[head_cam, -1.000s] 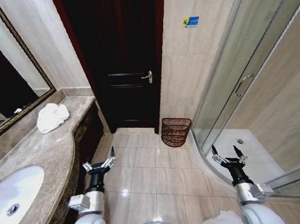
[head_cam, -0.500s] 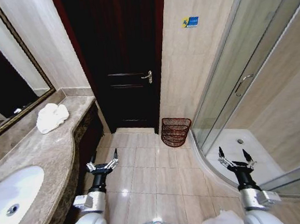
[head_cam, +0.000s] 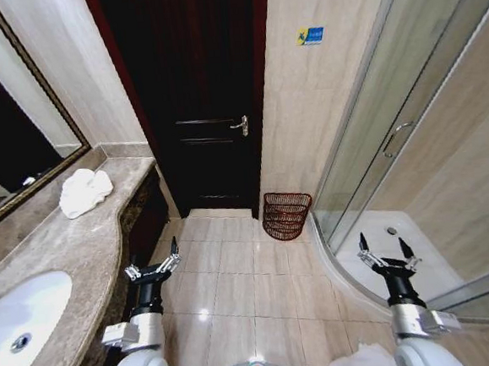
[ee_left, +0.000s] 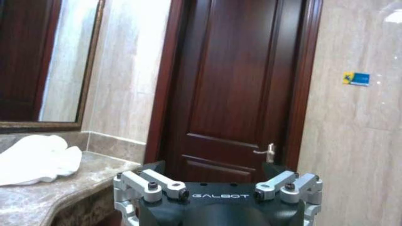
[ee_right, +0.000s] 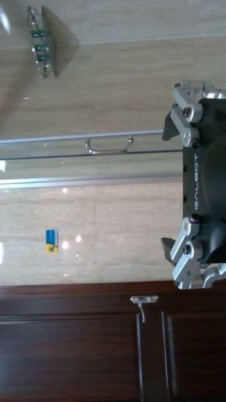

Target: Discard the used towel into the hamper.

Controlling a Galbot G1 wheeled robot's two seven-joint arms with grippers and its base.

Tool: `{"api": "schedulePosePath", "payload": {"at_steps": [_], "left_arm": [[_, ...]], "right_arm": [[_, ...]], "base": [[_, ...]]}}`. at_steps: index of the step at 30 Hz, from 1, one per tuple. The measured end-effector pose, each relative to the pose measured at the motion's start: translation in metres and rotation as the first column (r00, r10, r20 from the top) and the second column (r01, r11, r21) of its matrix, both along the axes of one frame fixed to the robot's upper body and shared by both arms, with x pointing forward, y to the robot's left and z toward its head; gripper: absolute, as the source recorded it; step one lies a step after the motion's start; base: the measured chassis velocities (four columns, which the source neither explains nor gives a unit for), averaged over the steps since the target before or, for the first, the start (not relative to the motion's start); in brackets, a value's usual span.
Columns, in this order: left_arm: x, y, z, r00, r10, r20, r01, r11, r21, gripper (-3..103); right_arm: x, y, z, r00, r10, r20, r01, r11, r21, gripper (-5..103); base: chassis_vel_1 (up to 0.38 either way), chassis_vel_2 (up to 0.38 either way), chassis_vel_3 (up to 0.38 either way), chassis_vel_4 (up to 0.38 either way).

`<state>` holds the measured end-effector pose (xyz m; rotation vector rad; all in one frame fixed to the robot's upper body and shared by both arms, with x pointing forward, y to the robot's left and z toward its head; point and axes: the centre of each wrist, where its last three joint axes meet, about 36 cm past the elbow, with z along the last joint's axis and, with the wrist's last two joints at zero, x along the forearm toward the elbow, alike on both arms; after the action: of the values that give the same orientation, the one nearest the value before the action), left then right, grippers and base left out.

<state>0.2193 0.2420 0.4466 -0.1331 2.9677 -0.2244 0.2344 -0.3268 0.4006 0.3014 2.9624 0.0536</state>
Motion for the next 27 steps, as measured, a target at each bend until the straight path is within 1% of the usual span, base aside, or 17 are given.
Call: {"api": "schedulePosePath", "payload": {"at_steps": [4, 6, 11, 13, 14, 15, 16, 17, 22, 27], "left_arm": [[-0.002, -0.005, -0.001, 1.000, -0.003, -0.004, 0.003, 1.000, -0.006, 100], [-0.002, -0.008, 0.004, 1.000, -0.003, 0.003, 0.003, 1.000, -0.015, 100], [-0.003, -0.008, 0.005, 1.000, -0.003, 0.004, 0.003, 1.000, -0.015, 100], [-0.004, -0.008, 0.008, 1.000, -0.001, 0.009, 0.001, 1.000, -0.025, 100], [-0.004, -0.009, 0.011, 1.000, -0.001, 0.011, 0.001, 0.999, -0.038, 103], [-0.006, -0.012, 0.018, 1.000, -0.003, 0.014, 0.004, 0.998, -0.068, 100], [-0.006, -0.012, 0.018, 1.000, -0.003, 0.014, 0.004, 0.998, -0.068, 100], [-0.006, -0.014, 0.023, 1.000, -0.003, 0.017, 0.005, 0.997, -0.079, 99], [-0.007, -0.015, 0.029, 1.000, -0.010, 0.021, 0.012, 0.997, -0.078, 99], [-0.006, -0.018, 0.034, 1.000, -0.013, 0.022, 0.015, 0.995, -0.098, 99]], "right_arm": [[-0.003, 0.000, -0.002, 1.000, -0.007, 0.001, 0.007, 1.000, 0.008, 100], [-0.004, 0.002, -0.001, 1.000, -0.006, 0.004, 0.006, 1.000, 0.016, 100], [-0.004, 0.006, 0.000, 1.000, 0.002, 0.008, -0.002, 1.000, 0.021, 100], [-0.004, 0.009, 0.000, 1.000, 0.008, 0.007, -0.008, 0.999, 0.034, 100], [-0.004, 0.011, 0.001, 1.000, 0.012, 0.005, -0.012, 0.999, 0.048, 100], [-0.003, 0.017, 0.003, 1.000, 0.021, 0.001, -0.021, 0.997, 0.073, 100], [-0.003, 0.017, 0.003, 1.000, 0.021, 0.001, -0.021, 0.997, 0.073, 100], [-0.003, 0.019, 0.004, 1.000, 0.024, 0.000, -0.024, 0.996, 0.083, 100], [-0.002, 0.021, 0.004, 1.000, 0.025, 0.005, -0.025, 0.996, 0.083, 100], [-0.002, 0.022, 0.004, 1.000, 0.027, 0.000, -0.027, 0.996, 0.087, 100]], "base": [[0.000, 0.000, 0.000, 0.000], [0.000, 0.000, 0.000, 0.000], [0.000, 0.000, 0.000, 0.000], [0.000, 0.000, 0.000, 0.000], [-0.023, 0.056, 0.054, -0.037], [-0.046, 0.056, 0.076, -0.056], [-0.046, 0.056, 0.076, -0.056], [-0.083, 0.078, 0.076, -0.102], [-0.130, 0.149, 0.151, -0.146], [-0.172, 0.185, 0.176, -0.171]]}}
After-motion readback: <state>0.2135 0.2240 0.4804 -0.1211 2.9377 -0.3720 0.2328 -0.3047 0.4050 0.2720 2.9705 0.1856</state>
